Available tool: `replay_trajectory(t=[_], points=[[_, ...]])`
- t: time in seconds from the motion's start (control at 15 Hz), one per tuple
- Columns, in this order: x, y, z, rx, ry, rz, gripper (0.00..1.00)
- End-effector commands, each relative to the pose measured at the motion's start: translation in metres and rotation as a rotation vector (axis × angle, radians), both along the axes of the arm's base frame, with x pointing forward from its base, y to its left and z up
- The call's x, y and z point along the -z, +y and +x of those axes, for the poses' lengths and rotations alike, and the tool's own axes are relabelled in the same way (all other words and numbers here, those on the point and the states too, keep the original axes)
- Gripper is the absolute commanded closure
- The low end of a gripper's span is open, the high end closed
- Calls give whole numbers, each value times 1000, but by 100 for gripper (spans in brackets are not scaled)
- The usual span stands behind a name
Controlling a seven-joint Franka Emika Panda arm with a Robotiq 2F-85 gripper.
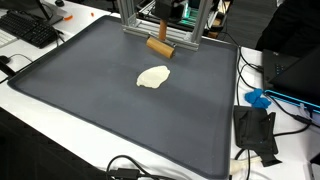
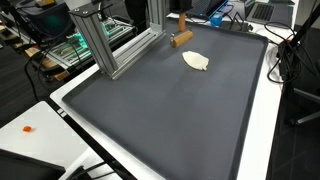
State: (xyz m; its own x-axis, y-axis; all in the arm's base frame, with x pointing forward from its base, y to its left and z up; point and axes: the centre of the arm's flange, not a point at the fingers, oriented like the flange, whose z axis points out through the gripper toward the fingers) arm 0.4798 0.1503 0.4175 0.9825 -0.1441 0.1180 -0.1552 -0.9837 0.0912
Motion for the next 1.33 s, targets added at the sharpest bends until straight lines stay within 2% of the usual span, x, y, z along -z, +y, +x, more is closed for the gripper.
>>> replay_trajectory(t=[0.0, 0.6, 1.27], points=[[-32, -8, -41, -34, -16, -16, 78], [-62, -19, -100, -148, -32, -24, 78], [-81, -22, -144, -186, 41, 58, 78]])
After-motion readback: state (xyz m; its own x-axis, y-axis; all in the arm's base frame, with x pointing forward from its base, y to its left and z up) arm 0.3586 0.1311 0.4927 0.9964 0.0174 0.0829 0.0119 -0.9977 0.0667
